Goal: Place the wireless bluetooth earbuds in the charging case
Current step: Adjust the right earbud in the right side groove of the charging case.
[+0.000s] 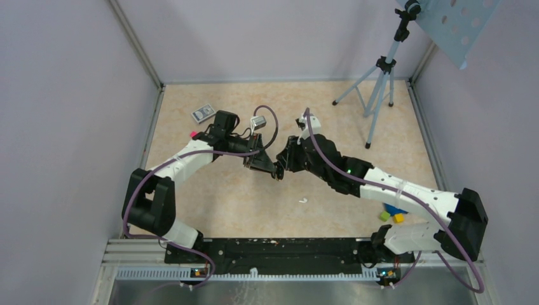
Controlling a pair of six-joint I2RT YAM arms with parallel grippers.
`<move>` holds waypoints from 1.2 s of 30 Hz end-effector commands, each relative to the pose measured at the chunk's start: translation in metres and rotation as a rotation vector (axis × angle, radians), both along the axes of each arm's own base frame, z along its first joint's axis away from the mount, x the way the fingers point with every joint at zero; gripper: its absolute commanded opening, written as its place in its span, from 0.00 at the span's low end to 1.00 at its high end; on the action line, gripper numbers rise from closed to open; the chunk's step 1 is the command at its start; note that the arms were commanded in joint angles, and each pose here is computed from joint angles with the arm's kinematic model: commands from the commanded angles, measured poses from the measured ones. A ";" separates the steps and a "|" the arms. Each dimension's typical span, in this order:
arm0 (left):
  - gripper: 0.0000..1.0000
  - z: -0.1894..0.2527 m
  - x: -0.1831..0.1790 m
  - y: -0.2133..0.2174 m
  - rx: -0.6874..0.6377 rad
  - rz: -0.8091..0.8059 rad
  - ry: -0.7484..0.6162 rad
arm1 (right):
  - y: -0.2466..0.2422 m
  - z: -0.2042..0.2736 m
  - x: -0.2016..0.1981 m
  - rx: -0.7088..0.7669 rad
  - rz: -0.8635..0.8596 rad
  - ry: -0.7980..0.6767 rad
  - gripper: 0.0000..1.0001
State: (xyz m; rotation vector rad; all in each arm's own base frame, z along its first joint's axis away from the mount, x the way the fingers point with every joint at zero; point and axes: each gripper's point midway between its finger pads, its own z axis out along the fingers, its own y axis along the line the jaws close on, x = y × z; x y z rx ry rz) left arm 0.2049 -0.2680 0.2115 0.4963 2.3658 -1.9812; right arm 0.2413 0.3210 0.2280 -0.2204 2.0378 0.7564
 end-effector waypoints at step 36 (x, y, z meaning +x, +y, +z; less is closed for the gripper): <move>0.00 0.017 0.003 -0.003 -0.048 -0.015 -0.066 | -0.023 -0.001 -0.007 0.024 -0.052 0.023 0.25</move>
